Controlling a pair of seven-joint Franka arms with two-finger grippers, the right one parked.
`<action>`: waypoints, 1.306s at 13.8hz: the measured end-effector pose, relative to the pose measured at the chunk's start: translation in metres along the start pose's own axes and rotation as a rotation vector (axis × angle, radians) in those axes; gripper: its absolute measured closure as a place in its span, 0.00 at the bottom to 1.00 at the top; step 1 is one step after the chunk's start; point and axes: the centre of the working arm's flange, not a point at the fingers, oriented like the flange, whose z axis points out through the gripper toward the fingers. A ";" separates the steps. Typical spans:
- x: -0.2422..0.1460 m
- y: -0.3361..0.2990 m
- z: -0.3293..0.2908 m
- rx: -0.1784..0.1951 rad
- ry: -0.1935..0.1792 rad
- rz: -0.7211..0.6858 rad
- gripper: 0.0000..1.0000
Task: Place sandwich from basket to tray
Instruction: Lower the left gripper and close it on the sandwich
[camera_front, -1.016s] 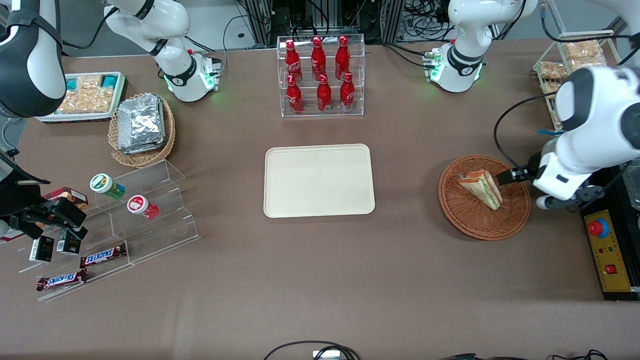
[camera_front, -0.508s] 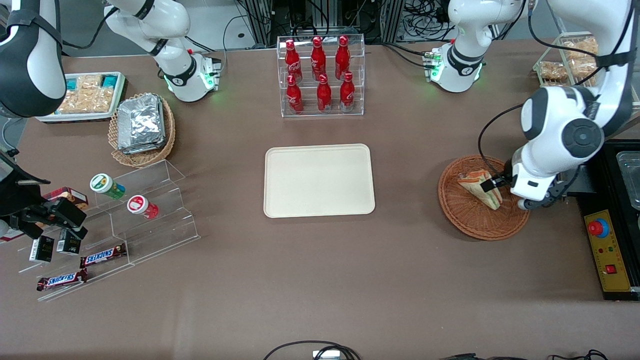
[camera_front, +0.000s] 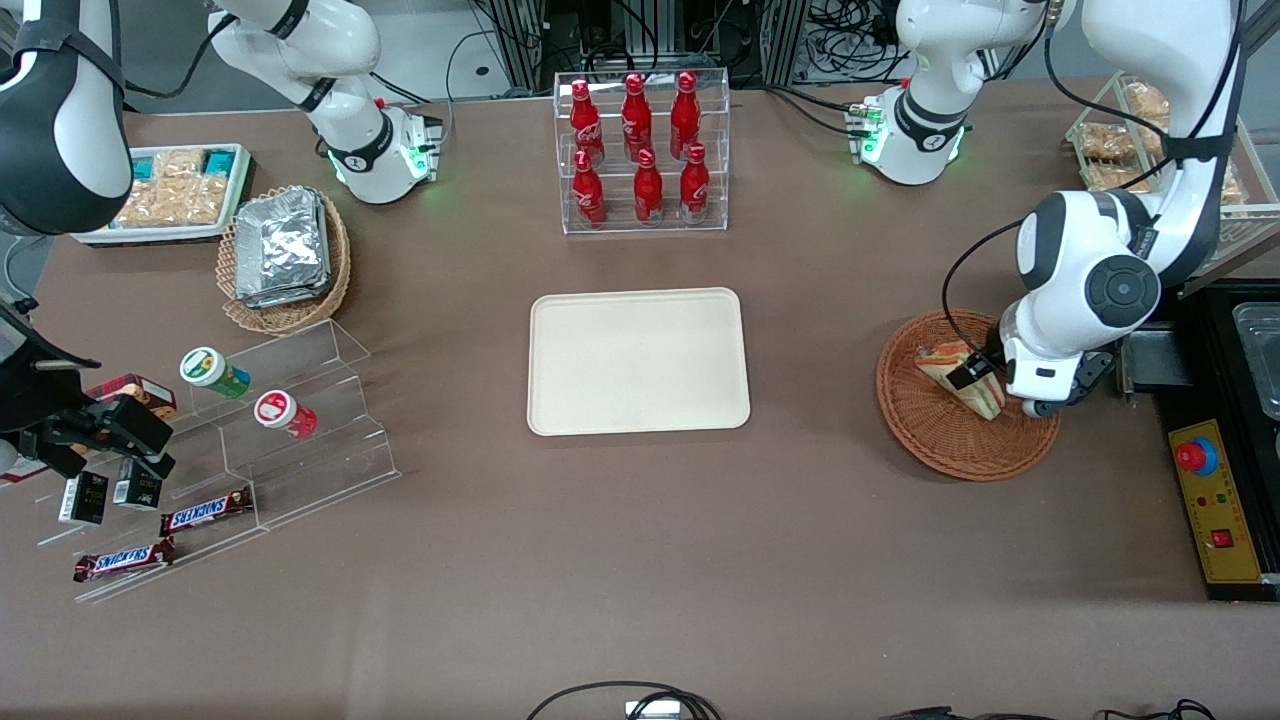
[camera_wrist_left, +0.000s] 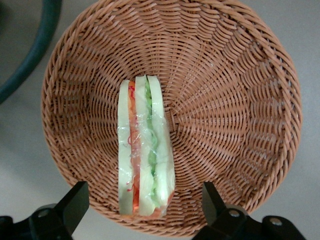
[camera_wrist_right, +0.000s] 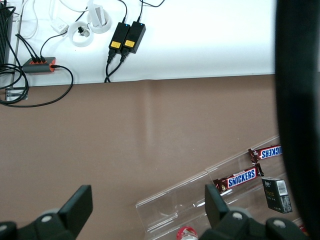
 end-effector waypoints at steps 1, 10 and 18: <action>-0.001 0.000 0.006 -0.002 0.000 -0.016 0.00; -0.013 -0.001 0.072 0.041 0.035 -0.063 0.00; -0.012 0.000 0.073 0.039 0.038 -0.084 0.61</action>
